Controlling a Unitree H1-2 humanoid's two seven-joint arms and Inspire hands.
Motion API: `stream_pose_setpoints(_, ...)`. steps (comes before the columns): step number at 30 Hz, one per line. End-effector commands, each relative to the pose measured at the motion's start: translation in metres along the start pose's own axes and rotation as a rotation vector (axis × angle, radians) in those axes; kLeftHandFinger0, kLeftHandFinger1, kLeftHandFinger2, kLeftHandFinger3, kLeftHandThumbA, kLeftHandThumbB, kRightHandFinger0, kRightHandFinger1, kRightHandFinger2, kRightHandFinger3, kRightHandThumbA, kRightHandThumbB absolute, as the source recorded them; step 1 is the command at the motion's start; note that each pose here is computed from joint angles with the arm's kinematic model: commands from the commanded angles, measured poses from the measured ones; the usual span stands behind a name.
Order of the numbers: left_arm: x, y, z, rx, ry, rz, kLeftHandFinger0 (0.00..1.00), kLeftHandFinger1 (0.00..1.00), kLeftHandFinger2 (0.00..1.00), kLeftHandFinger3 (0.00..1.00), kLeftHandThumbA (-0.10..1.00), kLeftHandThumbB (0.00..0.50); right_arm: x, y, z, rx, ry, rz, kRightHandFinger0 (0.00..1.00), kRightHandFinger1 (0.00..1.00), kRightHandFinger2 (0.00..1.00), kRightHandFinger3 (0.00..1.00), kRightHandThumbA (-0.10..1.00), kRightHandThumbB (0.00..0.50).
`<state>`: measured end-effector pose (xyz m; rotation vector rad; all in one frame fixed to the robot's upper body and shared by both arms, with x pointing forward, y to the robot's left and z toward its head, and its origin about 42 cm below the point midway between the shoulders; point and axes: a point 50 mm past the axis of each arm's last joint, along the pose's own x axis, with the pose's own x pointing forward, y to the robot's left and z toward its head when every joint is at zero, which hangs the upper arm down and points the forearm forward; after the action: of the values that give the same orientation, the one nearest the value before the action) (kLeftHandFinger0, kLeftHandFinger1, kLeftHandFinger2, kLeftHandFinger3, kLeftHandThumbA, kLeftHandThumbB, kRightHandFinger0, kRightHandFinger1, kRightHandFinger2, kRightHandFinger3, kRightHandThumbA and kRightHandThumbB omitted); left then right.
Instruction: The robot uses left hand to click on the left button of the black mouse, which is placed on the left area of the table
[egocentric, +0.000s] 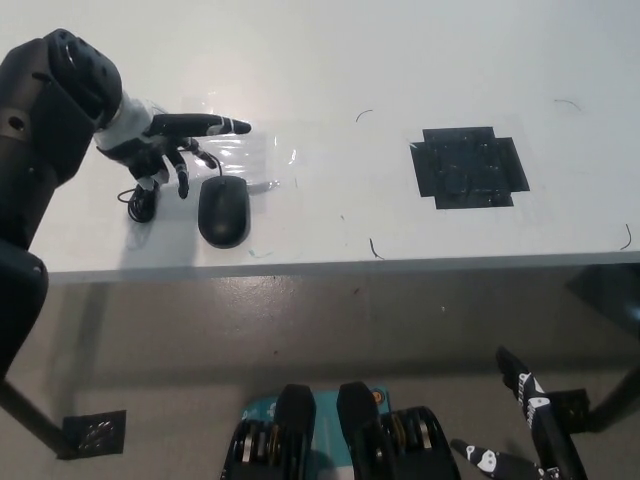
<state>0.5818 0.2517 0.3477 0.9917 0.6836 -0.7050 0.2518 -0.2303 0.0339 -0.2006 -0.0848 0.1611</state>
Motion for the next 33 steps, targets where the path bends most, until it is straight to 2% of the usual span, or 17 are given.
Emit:
stream_pose_setpoints(1, -0.042, 0.033, 0.022, 0.014, -0.056, 0.071, 0.00, 0.00, 0.21, 1.00, 1.00, 0.290, 0.004, -0.004, 0.009, 0.007, -0.071, 0.001, 1.00, 1.00, 1.00, 1.00, 1.00, 0.156)
stream_pose_setpoints(6, -0.079, 0.050, 0.030, -0.029, -0.170, 0.097, 0.00, 0.00, 0.30, 1.00, 1.00, 0.324, -0.001, -0.005, 0.006, 0.004, -0.058, 0.006, 1.00, 1.00, 1.00, 1.00, 1.00, 0.165)
stream_pose_setpoints(9, -0.133, 0.066, 0.043, -0.100, -0.314, 0.134, 0.00, 0.00, 0.21, 1.00, 1.00, 0.309, -0.004, -0.007, 0.005, 0.002, -0.055, 0.003, 1.00, 1.00, 1.00, 1.00, 1.00, 0.165)
stream_pose_setpoints(11, -0.159, 0.074, 0.046, -0.130, -0.419, 0.102, 0.00, 0.00, 0.01, 1.00, 1.00, 0.303, -0.005, -0.008, 0.006, -0.004, -0.055, 0.003, 1.00, 1.00, 1.00, 1.00, 1.00, 0.163)
stream_pose_setpoints(16, -0.237, 0.065, 0.037, 0.003, -0.689, 0.242, 0.00, 0.00, 0.04, 1.00, 1.00, 0.288, -0.006, -0.009, 0.004, 0.000, -0.048, 0.008, 1.00, 1.00, 1.00, 1.00, 1.00, 0.150)
stream_pose_setpoints(17, -0.262, 0.047, 0.028, 0.081, -0.780, 0.304, 0.00, 0.00, 0.16, 1.00, 1.00, 0.280, -0.007, -0.009, 0.003, 0.005, -0.043, 0.008, 1.00, 1.00, 1.00, 1.00, 1.00, 0.149)
stream_pose_setpoints(20, -0.299, 0.008, 0.005, 0.150, -0.964, 0.342, 0.00, 0.00, 0.22, 1.00, 1.00, 0.294, -0.010, -0.008, 0.001, 0.006, -0.036, 0.013, 1.00, 1.00, 1.00, 1.00, 1.00, 0.154)
stream_pose_setpoints(21, -0.302, 0.002, 0.002, 0.137, -0.990, 0.335, 0.00, 0.00, 0.21, 1.00, 1.00, 0.305, -0.010, -0.008, 0.001, 0.006, -0.035, 0.014, 1.00, 1.00, 1.00, 1.00, 1.00, 0.155)
stream_pose_setpoints(23, -0.314, -0.048, -0.017, 0.067, -1.130, 0.343, 0.00, 0.00, 0.00, 1.00, 1.00, 0.366, -0.012, -0.006, 0.000, 0.009, -0.032, 0.016, 1.00, 1.00, 1.00, 1.00, 1.00, 0.142)
stream_pose_setpoints(24, -0.315, -0.058, -0.022, 0.054, -1.155, 0.366, 0.00, 0.00, 0.00, 1.00, 1.00, 0.361, -0.012, -0.005, -0.001, 0.010, -0.029, 0.018, 1.00, 1.00, 1.00, 1.00, 1.00, 0.141)
stream_pose_setpoints(25, -0.315, -0.071, -0.026, 0.073, -1.191, 0.399, 0.00, 0.00, 0.00, 1.00, 1.00, 0.277, -0.013, -0.004, -0.001, 0.011, -0.027, 0.020, 1.00, 1.00, 1.00, 1.00, 1.00, 0.134)
stream_pose_setpoints(28, -0.304, -0.157, -0.059, 0.107, -1.283, 0.599, 0.00, 0.00, 0.00, 1.00, 1.00, 0.314, -0.016, 0.000, -0.002, 0.007, -0.021, 0.022, 1.00, 1.00, 1.00, 1.00, 1.00, 0.149)
stream_pose_setpoints(29, -0.301, -0.172, -0.064, 0.091, -1.301, 0.598, 0.06, 0.06, 0.08, 1.00, 1.00, 0.311, -0.016, 0.001, -0.002, 0.004, -0.020, 0.022, 1.00, 1.00, 1.00, 1.00, 1.00, 0.147)
stream_pose_setpoints(30, -0.292, -0.200, -0.071, 0.044, -1.353, 0.578, 0.20, 0.14, 0.18, 1.00, 1.00, 0.241, -0.018, 0.002, -0.003, 0.001, -0.017, 0.024, 1.00, 1.00, 1.00, 1.00, 1.00, 0.155)
stream_pose_setpoints(31, -0.282, -0.229, -0.080, -0.014, -1.392, 0.565, 0.43, 0.26, 0.29, 1.00, 1.00, 0.328, -0.019, 0.004, -0.004, 0.008, -0.012, 0.024, 1.00, 1.00, 1.00, 1.00, 1.00, 0.160)
stream_pose_setpoints(32, -0.273, -0.256, -0.089, -0.067, -1.403, 0.550, 0.86, 0.50, 0.51, 1.00, 1.00, 0.347, -0.020, 0.005, -0.004, 0.017, -0.010, 0.025, 1.00, 1.00, 1.00, 1.00, 1.00, 0.155)
stream_pose_setpoints(33, -0.264, -0.279, -0.097, -0.113, -1.435, 0.497, 1.00, 0.74, 0.77, 1.00, 1.00, 0.419, -0.021, 0.007, -0.005, 0.025, -0.006, 0.028, 1.00, 1.00, 1.00, 1.00, 1.00, 0.154)
